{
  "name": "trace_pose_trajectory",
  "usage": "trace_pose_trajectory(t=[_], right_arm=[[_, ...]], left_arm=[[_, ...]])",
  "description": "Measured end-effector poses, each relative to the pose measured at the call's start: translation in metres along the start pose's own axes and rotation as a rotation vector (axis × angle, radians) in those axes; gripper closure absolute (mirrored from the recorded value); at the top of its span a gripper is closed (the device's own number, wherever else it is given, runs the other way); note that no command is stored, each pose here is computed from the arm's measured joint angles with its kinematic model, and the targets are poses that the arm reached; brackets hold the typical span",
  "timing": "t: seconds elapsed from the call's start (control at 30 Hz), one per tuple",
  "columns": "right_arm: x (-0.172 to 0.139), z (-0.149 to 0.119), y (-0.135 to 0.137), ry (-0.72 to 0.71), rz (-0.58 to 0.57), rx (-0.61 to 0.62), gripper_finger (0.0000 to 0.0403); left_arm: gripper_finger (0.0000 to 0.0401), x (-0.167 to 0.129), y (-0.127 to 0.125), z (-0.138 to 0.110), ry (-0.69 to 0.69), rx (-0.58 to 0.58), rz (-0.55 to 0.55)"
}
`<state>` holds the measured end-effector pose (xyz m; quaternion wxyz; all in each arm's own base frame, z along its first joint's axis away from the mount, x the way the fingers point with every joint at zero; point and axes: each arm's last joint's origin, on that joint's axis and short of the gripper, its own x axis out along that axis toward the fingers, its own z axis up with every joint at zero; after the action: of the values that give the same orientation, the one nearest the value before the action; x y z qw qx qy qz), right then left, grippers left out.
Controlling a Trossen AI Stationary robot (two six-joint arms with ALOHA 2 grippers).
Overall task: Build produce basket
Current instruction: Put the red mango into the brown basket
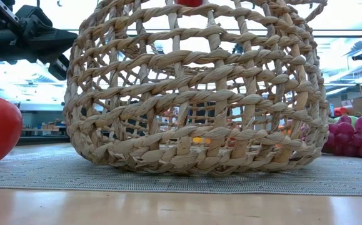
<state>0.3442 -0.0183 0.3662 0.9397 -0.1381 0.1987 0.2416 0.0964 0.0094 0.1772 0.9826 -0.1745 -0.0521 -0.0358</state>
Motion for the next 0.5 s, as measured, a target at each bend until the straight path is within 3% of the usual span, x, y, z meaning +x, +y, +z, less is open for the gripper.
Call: trace_pose_trajectory(t=[0.17,0.5], right_arm=[[-0.003,-0.005,-0.007,0.022,-0.032,0.18,0.0141],[0.049,-0.035,0.005,0.22,0.032,0.207,0.0141]], left_arm=[[0.0367,0.0,0.0,0.0,0.0,0.0,0.0],[0.0369,0.0,0.0,0.0,0.0,0.0,0.0]])
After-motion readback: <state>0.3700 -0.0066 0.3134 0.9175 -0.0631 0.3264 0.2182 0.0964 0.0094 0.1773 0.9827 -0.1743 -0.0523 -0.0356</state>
